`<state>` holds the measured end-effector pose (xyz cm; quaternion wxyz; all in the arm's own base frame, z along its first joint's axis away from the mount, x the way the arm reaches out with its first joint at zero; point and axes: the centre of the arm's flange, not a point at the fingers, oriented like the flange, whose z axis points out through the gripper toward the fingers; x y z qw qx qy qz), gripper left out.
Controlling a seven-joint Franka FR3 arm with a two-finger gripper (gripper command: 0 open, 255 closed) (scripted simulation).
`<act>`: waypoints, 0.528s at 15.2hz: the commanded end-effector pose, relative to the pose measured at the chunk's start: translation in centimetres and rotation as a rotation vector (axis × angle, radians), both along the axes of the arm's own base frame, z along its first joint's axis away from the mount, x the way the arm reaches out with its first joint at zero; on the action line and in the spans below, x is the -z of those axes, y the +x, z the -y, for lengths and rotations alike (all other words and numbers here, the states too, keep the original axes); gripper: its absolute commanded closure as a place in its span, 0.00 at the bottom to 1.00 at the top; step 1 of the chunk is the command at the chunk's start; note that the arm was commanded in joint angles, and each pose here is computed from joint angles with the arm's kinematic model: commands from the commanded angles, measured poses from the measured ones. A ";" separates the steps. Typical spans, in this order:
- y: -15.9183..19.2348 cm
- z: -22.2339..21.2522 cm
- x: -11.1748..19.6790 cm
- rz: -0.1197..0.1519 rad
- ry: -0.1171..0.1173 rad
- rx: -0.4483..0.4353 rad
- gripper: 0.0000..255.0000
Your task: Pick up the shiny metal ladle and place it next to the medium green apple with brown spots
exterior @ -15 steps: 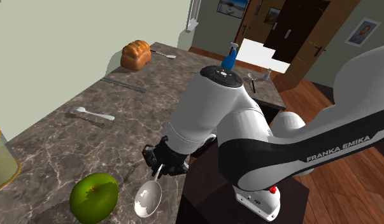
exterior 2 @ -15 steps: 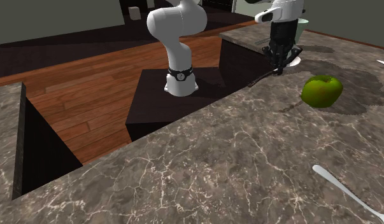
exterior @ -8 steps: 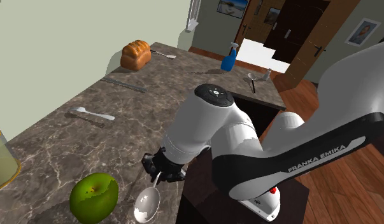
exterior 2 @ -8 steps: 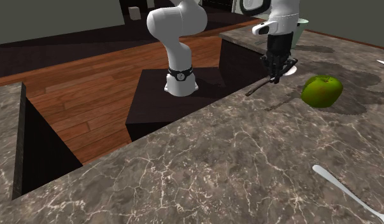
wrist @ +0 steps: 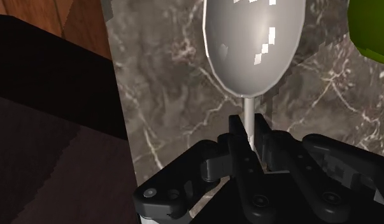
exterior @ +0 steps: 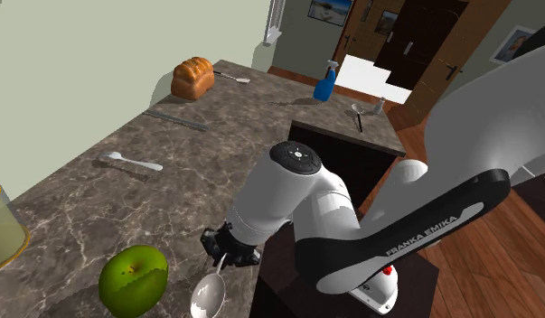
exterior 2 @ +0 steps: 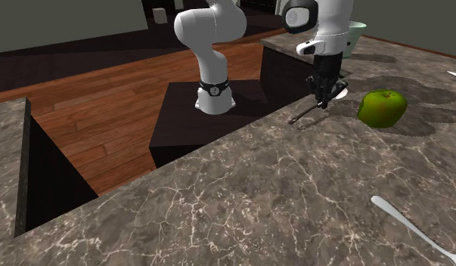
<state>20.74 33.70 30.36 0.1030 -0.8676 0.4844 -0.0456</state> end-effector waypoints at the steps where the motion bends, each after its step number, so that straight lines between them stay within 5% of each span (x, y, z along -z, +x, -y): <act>1: 0.0 0.0 0.2 0.000 0.000 0.000 1.00; 6: 0.0 0.0 0.2 0.000 0.000 0.000 1.00; 7: 0.0 0.0 0.2 0.000 0.000 0.000 0.00; 8: 0.0 0.0 0.2 0.000 0.000 0.000 0.00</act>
